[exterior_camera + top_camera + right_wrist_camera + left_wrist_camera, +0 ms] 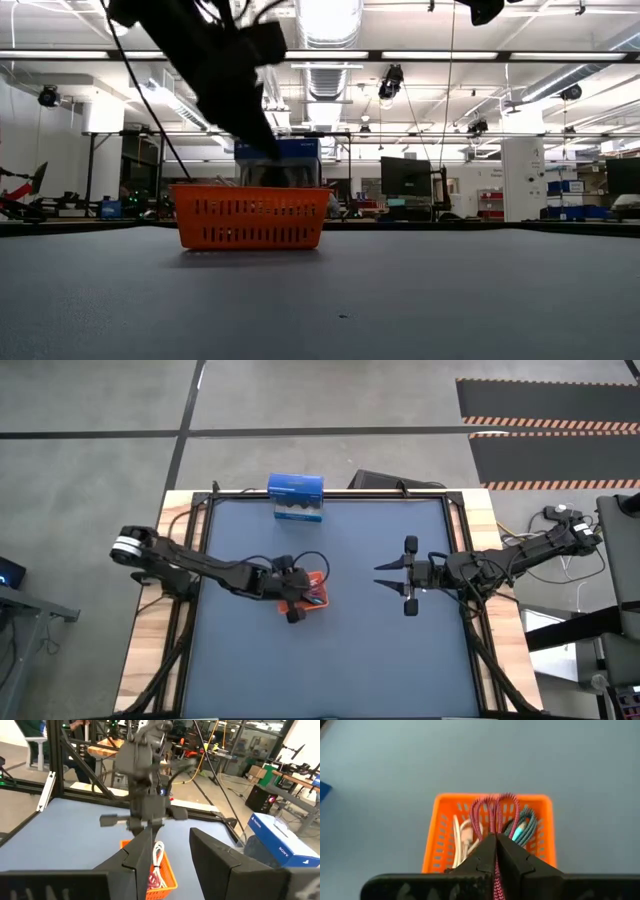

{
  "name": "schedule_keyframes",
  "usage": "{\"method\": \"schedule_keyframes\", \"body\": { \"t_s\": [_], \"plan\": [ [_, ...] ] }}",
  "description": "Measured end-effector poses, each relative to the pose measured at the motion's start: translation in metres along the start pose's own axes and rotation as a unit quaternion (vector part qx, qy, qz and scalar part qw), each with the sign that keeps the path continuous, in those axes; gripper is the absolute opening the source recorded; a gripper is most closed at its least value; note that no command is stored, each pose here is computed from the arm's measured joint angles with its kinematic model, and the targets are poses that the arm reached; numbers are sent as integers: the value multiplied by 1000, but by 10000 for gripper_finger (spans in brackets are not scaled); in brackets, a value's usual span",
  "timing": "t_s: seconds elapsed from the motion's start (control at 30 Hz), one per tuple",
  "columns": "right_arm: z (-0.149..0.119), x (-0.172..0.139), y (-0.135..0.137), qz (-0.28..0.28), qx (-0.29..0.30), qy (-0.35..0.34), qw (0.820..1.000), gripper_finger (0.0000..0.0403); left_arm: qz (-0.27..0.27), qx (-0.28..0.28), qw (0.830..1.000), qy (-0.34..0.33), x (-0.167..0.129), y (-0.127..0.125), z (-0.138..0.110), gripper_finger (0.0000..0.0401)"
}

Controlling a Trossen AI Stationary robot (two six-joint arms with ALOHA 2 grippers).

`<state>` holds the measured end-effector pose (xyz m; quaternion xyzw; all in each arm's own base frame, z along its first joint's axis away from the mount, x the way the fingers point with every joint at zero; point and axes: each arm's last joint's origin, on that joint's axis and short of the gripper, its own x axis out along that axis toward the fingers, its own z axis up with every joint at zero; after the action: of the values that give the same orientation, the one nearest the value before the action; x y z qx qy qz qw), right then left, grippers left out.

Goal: Pick and place USB-C Cables
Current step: Put the red charger cable into the orange bin

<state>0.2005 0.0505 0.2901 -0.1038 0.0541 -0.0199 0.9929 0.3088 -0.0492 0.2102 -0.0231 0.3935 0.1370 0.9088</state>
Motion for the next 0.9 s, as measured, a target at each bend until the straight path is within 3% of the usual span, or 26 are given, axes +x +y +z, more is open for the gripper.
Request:
{"method": "schedule_keyframes", "body": {
  "t_s": [0.2,0.37,0.5,0.9],
  "plan": [
    [-7,7,4,2,23,21,1000,108,-35,0,999,-20,-32,5,-2,0],
    [-13,28,2,-28,54,58,996,61,-48,6,999,-22,-42,6,-18,0],
    [-16,56,0,-41,77,100,991,15,-47,11,999,-7,-40,6,-32,0],
    [-44,153,0,23,115,255,960,8,-61,25,998,25,-31,6,-45,0]
  ]
}}
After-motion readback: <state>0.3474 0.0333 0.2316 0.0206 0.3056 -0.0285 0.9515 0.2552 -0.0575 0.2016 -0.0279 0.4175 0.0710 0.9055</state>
